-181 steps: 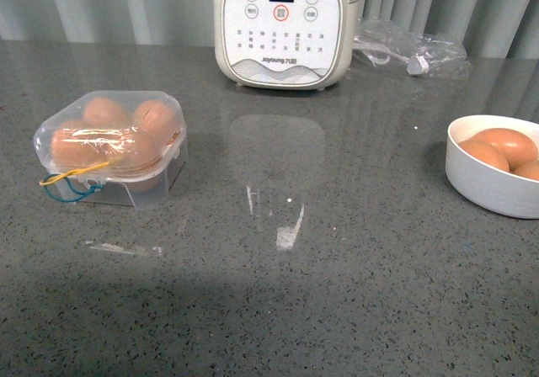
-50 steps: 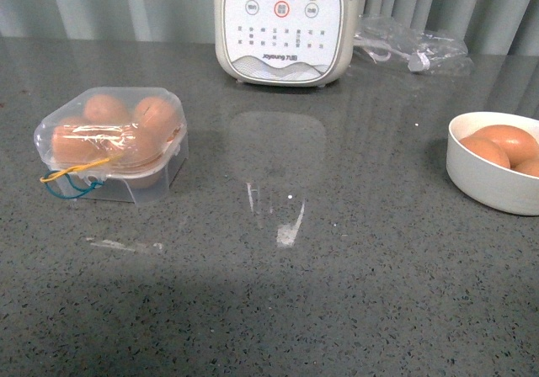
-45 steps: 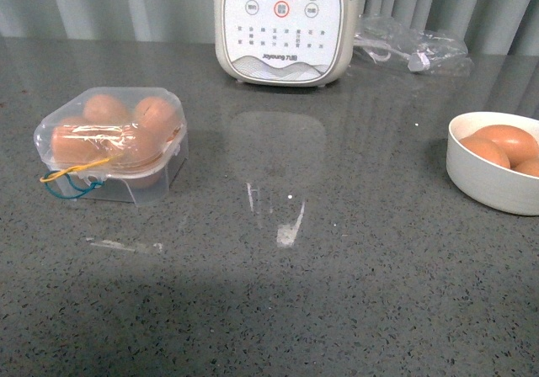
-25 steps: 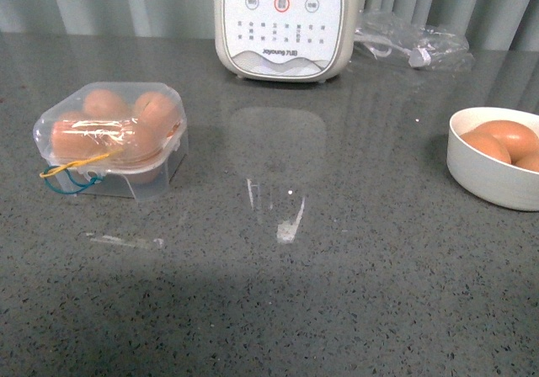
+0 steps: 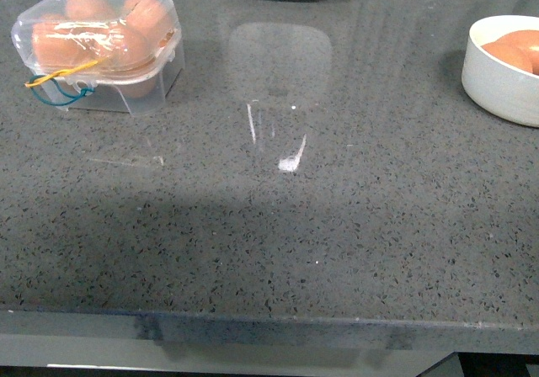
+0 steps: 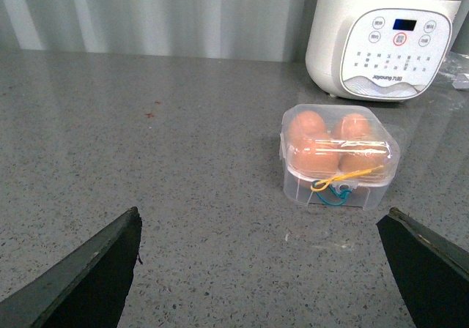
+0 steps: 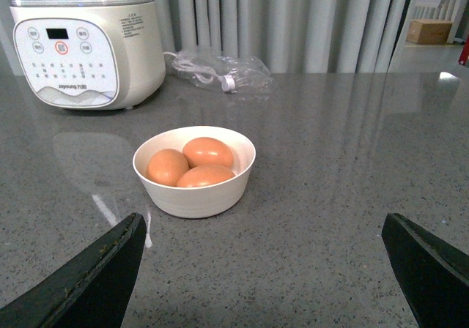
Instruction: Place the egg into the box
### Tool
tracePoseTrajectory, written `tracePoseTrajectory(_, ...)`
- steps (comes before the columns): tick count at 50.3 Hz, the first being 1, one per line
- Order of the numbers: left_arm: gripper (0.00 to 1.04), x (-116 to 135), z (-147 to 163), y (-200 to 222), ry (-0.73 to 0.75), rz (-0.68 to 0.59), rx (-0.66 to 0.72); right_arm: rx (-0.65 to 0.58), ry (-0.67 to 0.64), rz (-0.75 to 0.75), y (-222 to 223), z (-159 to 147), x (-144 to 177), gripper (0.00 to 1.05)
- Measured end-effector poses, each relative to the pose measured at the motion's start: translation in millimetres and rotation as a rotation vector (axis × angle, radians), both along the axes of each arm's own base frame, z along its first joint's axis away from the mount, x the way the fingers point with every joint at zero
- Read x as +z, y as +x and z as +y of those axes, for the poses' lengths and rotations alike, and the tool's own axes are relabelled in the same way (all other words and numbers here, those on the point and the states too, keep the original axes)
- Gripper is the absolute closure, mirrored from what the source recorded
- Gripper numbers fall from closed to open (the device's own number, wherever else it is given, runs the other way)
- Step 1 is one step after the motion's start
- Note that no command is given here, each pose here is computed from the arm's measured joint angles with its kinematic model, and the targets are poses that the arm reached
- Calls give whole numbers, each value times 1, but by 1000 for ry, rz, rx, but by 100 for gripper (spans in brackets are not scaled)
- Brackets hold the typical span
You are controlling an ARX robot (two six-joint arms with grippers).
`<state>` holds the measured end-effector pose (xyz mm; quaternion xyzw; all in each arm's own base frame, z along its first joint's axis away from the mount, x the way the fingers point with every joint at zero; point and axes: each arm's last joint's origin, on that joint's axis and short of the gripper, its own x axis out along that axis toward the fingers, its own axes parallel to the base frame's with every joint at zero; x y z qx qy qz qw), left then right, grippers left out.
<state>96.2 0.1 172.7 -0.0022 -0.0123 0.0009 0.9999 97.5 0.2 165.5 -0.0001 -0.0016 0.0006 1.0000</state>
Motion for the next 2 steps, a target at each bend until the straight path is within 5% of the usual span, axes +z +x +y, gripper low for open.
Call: tracePoseTrajectory(2,7,0,0,0,0,0,0,0,0,0,0,0,0,7)
